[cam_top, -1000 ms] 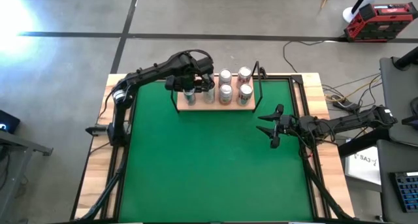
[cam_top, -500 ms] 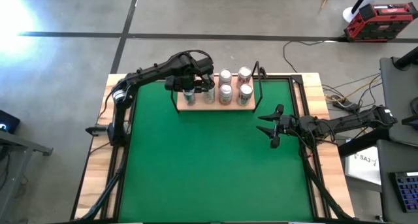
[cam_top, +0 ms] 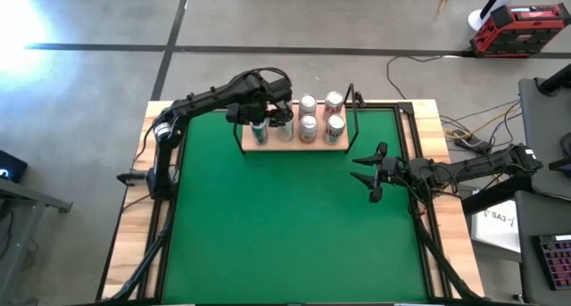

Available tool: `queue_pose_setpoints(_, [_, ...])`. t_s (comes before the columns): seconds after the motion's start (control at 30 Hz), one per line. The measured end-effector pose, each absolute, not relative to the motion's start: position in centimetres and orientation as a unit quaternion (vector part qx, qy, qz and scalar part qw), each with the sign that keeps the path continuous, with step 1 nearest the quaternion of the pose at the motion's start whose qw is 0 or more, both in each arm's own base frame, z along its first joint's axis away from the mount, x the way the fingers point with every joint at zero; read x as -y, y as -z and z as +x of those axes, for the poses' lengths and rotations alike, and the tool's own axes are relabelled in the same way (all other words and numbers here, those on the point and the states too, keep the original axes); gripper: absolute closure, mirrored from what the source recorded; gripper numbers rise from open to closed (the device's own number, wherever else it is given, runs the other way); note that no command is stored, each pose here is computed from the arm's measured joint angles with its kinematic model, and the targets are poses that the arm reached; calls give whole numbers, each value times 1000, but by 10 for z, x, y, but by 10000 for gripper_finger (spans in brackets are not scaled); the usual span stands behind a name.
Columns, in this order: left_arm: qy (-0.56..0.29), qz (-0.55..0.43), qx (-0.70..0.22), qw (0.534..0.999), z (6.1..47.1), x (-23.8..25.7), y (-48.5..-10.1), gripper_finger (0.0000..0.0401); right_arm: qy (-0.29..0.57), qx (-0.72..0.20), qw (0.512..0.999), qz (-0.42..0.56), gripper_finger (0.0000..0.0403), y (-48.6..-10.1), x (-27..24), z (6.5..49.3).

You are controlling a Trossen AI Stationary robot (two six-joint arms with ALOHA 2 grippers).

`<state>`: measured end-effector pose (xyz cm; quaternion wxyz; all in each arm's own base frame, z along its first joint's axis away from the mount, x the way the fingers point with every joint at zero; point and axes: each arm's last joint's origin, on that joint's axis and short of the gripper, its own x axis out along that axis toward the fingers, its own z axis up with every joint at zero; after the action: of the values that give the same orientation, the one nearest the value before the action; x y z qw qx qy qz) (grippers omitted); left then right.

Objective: Place canned beverage on shelf
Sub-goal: Put the blue soda can on the shelf aligned with the other blue soda can, then return to home position

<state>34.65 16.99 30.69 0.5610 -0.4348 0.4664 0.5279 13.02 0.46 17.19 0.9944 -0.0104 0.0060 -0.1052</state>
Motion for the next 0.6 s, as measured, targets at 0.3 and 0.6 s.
queue_pose_setpoints(0.3, [-510, -436, -445, 593, 330, -152, -340, 61, 105, -6, 994, -10, 209, -172, -5, 130])
queue_pose_setpoints(0.6, [-475, -429, -426, 639, 304, -98, -385, 60, 105, -6, 994, -10, 209, -172, -5, 130])
